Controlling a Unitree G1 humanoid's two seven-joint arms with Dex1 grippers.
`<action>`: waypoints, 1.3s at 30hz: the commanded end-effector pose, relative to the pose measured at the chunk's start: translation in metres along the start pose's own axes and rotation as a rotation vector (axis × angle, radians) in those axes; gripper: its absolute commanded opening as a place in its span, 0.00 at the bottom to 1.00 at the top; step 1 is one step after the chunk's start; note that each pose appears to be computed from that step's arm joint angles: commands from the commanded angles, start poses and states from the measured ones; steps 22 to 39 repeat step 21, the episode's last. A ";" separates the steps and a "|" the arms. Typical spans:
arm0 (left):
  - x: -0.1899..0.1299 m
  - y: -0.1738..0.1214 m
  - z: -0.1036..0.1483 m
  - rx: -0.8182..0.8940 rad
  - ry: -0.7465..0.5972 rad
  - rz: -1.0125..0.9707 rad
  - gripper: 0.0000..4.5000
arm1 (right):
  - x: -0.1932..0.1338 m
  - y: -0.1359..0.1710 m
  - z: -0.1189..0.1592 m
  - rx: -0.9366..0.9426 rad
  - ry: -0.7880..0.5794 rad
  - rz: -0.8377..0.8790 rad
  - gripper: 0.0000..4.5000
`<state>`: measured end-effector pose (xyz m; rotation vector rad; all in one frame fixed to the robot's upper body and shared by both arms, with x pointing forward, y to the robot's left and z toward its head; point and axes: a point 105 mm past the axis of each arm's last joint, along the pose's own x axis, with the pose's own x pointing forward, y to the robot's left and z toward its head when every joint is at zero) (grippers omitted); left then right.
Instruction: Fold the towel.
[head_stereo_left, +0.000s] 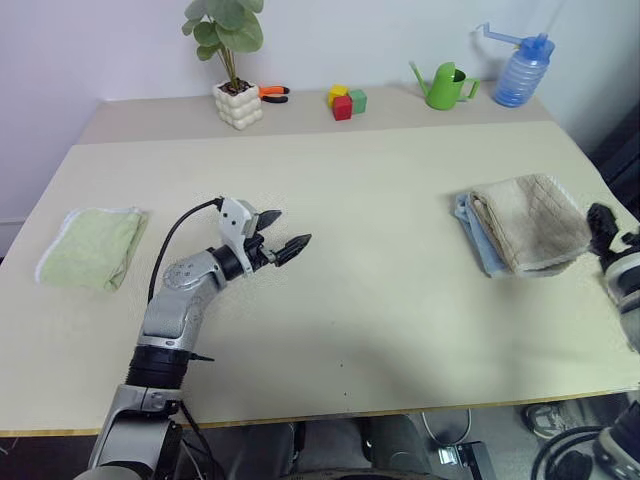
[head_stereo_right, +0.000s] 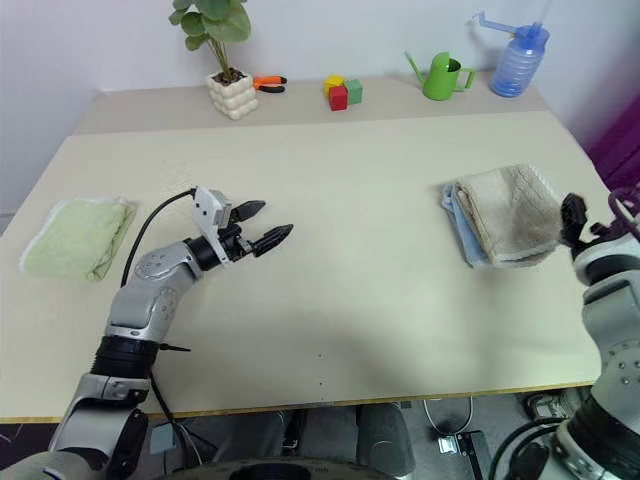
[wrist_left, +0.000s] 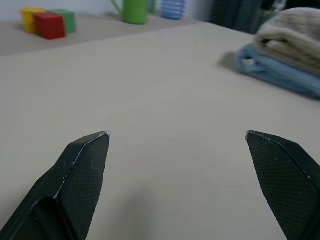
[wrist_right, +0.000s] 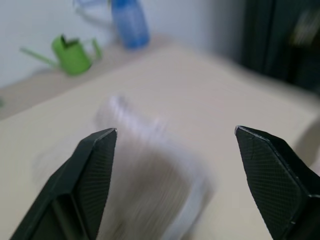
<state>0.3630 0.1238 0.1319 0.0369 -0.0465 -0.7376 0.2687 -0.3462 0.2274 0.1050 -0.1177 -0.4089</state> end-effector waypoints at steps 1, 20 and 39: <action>-0.009 0.034 0.019 0.090 -0.058 0.168 1.00 | 0.004 0.036 0.025 -0.173 -0.129 0.196 0.86; -0.089 0.037 0.015 0.187 0.006 0.364 1.00 | -0.011 0.183 -0.063 -0.491 0.048 1.159 0.86; -0.093 0.036 0.016 0.185 0.005 0.380 1.00 | -0.009 0.186 -0.063 -0.486 0.051 1.173 0.86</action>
